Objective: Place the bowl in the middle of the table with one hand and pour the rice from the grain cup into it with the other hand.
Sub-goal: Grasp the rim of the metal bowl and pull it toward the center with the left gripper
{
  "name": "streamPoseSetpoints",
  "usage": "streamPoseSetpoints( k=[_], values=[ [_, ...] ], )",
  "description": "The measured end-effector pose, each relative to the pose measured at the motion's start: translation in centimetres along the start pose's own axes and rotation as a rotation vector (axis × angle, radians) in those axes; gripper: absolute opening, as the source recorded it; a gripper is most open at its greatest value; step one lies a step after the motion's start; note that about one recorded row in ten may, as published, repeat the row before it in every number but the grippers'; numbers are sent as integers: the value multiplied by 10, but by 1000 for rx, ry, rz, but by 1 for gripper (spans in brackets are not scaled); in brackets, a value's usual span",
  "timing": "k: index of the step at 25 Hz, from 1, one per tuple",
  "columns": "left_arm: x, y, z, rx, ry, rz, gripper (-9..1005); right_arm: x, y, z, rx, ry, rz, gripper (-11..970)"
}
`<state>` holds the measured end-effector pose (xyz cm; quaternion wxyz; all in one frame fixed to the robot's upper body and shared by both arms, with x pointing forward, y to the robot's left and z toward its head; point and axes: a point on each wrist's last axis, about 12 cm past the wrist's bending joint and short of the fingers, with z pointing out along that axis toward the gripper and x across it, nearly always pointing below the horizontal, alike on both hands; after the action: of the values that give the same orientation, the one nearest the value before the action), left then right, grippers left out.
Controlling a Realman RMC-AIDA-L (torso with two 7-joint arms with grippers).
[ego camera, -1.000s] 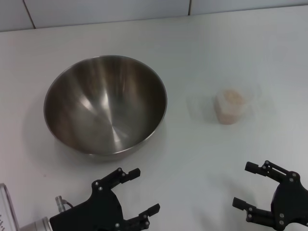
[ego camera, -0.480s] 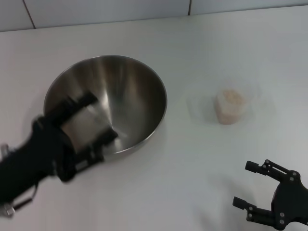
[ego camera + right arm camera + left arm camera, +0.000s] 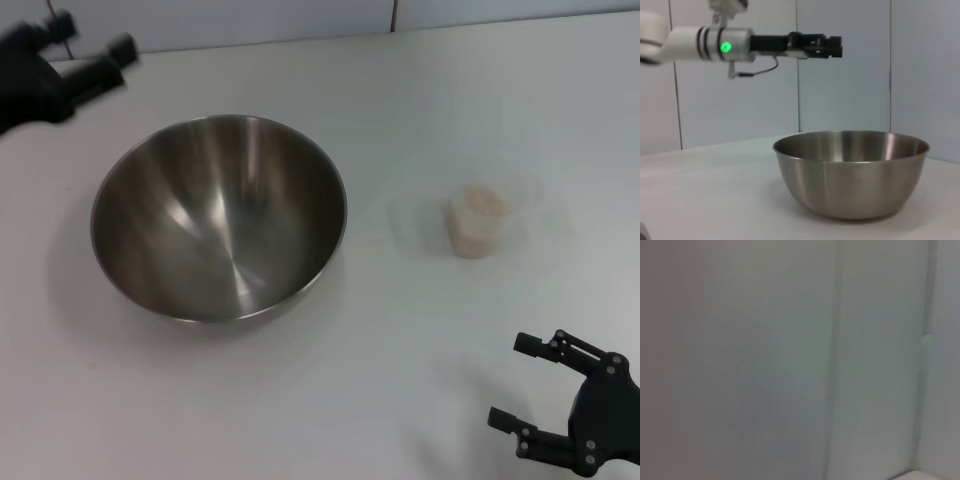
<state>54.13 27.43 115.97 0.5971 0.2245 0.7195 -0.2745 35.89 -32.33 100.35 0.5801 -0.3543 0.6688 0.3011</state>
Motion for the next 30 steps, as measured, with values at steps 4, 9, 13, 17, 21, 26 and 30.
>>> streamPoseSetpoints(
  k=[4,9,13,17,21,26,30],
  values=[
    [-13,10,2,-56,45,-42,812,-1,-1,2,-4,-4,-2,817],
    [-26,14,13,-101,333,-65,811,-1,-1,2,-2,-8,-3,817],
    [-25,11,16,-84,441,-65,810,-2,-1,2,-2,-13,-3,816],
    [-19,9,22,-74,530,-55,810,-2,-1,2,-2,-18,-4,816],
    [-7,10,28,-61,588,-72,810,-3,-1,2,-1,-19,-5,816],
    [1,11,33,-47,615,-91,809,-3,-2,2,-1,-19,-9,816],
    [11,12,39,-21,654,-101,809,-3,-2,2,0,-19,-10,816]
  ],
)
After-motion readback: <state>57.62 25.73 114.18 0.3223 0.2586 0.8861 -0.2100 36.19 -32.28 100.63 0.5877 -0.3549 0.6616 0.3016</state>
